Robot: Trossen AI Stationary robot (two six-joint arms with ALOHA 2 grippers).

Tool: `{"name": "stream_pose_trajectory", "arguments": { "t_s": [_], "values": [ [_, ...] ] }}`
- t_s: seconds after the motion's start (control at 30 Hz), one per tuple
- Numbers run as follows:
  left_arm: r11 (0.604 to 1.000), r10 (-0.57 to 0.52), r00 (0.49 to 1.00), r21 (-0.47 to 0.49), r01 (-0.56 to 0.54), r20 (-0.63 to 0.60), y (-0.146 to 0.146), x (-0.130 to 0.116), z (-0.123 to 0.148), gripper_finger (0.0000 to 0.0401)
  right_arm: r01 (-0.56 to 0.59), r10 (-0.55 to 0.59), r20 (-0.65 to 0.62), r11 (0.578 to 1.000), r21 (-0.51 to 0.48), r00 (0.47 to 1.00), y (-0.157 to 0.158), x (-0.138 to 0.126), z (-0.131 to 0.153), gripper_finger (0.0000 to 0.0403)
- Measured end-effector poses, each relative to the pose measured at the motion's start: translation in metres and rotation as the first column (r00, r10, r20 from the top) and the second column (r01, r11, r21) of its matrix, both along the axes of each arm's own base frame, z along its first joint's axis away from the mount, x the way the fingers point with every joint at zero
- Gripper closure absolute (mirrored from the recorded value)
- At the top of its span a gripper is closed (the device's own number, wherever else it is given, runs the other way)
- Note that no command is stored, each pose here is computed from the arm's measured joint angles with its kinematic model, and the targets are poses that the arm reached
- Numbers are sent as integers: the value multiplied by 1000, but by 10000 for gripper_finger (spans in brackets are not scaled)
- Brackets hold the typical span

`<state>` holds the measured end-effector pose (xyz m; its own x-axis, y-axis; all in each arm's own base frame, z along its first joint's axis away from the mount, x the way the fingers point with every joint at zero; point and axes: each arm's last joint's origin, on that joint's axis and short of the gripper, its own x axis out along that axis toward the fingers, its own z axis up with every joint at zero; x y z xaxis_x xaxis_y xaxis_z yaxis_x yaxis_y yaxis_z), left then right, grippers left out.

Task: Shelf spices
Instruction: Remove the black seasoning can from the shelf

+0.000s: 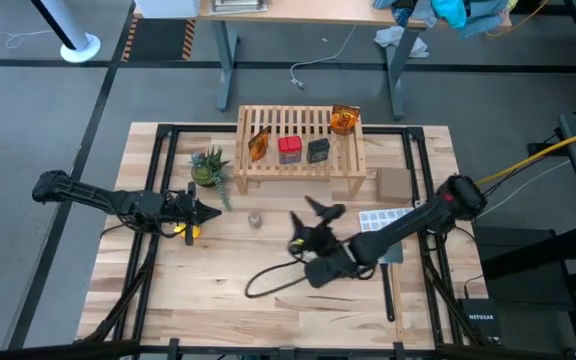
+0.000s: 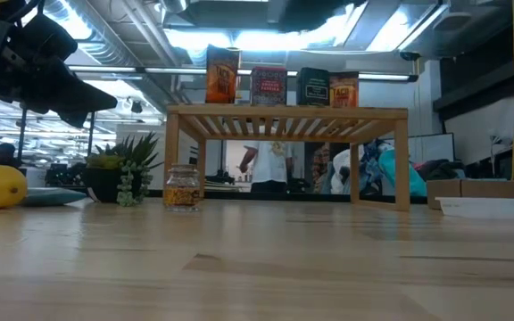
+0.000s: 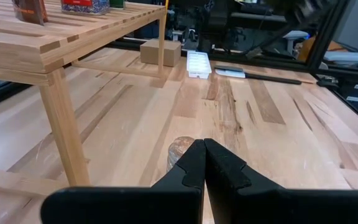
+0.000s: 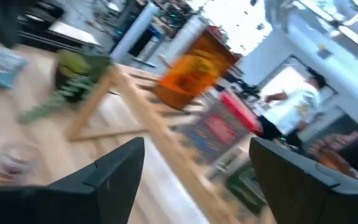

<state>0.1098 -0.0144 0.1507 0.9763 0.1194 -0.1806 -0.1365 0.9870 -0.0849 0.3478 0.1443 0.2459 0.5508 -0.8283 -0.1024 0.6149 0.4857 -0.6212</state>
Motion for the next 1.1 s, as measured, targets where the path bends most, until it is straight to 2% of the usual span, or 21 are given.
{"name": "stream_pose_trajectory", "arguments": {
  "t_s": [0.07, 0.23, 0.37, 0.67, 0.87, 0.97, 1.1],
  "values": [
    [1000, 0, 1000, 0, 0, 0, 0, 0, 0, 401, 11, -11, 5, 1000, 21, 1000, -4, -20, 6, 107],
    [1000, 0, 1000, 0, 0, 0, 0, 0, 0, 401, 71, -79, 48, 987, 147, 996, -26, -69, 18, 107],
    [1000, -1, 1000, -1, 1, 0, 0, 0, 0, 401, 138, -147, 67, 982, 129, 987, -41, -91, 23, 107],
    [1000, -3, 1000, 0, 3, 0, 0, 0, 0, 401, 261, -264, 19, 961, 91, 964, -72, -93, 26, 107],
    [1000, -9, 1000, 4, 9, -2, 0, 0, 0, 401, 369, -361, -91, 923, 107, 928, -97, -93, 27, 107],
    [1000, -10, 1000, 6, 10, -2, 0, 0, 0, 401, 387, -368, -148, 914, 126, 918, -101, -98, 33, 107],
    [1000, -16, 1000, 25, 16, -5, 0, 0, 0, 401, 350, -318, -196, 923, 160, 928, -97, -111, 47, 107]
  ]
}}
